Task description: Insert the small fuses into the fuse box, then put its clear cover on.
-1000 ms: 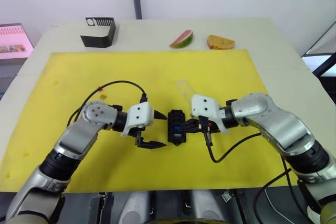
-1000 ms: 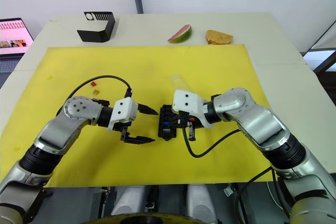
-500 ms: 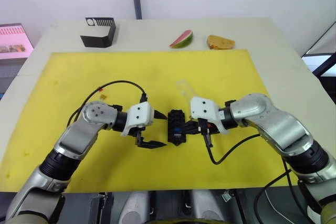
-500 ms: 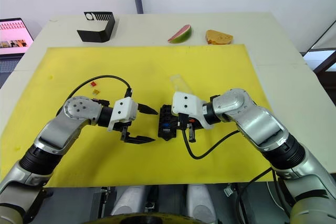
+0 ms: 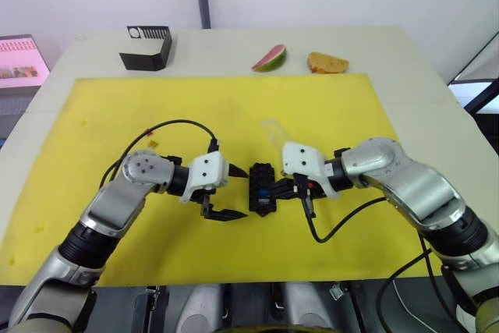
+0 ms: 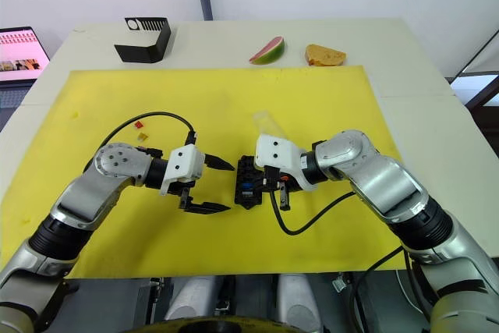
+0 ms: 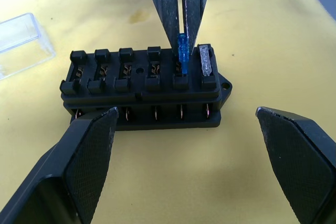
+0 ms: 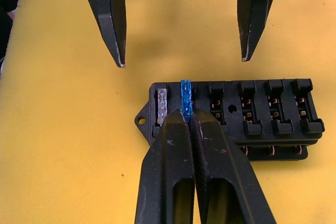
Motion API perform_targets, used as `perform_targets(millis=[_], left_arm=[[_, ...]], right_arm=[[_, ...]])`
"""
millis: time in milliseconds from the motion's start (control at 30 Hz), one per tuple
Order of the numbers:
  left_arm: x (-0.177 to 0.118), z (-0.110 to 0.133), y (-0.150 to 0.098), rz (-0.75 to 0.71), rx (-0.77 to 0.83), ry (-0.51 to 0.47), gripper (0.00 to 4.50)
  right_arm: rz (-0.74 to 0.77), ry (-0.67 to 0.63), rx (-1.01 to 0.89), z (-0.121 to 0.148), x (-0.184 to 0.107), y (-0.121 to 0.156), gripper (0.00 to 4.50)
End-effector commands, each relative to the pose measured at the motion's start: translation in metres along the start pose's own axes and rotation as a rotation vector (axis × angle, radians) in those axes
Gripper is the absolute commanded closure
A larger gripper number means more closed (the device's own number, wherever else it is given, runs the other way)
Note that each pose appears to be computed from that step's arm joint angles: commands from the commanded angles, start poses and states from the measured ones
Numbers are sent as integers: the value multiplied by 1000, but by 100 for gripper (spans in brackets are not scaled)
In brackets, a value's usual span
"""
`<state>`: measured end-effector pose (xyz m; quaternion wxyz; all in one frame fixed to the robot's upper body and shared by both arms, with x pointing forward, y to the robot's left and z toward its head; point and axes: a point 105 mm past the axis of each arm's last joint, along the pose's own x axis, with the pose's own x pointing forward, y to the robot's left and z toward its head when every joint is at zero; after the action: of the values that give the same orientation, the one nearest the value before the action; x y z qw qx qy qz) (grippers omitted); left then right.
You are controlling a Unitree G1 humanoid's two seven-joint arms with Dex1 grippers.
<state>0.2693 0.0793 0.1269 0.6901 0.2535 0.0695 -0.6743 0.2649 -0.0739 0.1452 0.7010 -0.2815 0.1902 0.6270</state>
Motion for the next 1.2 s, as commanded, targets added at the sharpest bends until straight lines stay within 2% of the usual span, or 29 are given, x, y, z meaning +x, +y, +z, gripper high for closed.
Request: perform_targets(millis=[33, 267, 1200], left_arm=[[2, 9, -1, -13, 46, -11, 5], [3, 8, -1, -19, 47, -11, 5], [3, 8, 1, -7, 49, -10, 5]], right_arm=[[-23, -18, -44, 9, -5, -1, 450], [-25, -27, -46, 14, -8, -2, 450], [-21, -1, -29, 4, -2, -2, 450]])
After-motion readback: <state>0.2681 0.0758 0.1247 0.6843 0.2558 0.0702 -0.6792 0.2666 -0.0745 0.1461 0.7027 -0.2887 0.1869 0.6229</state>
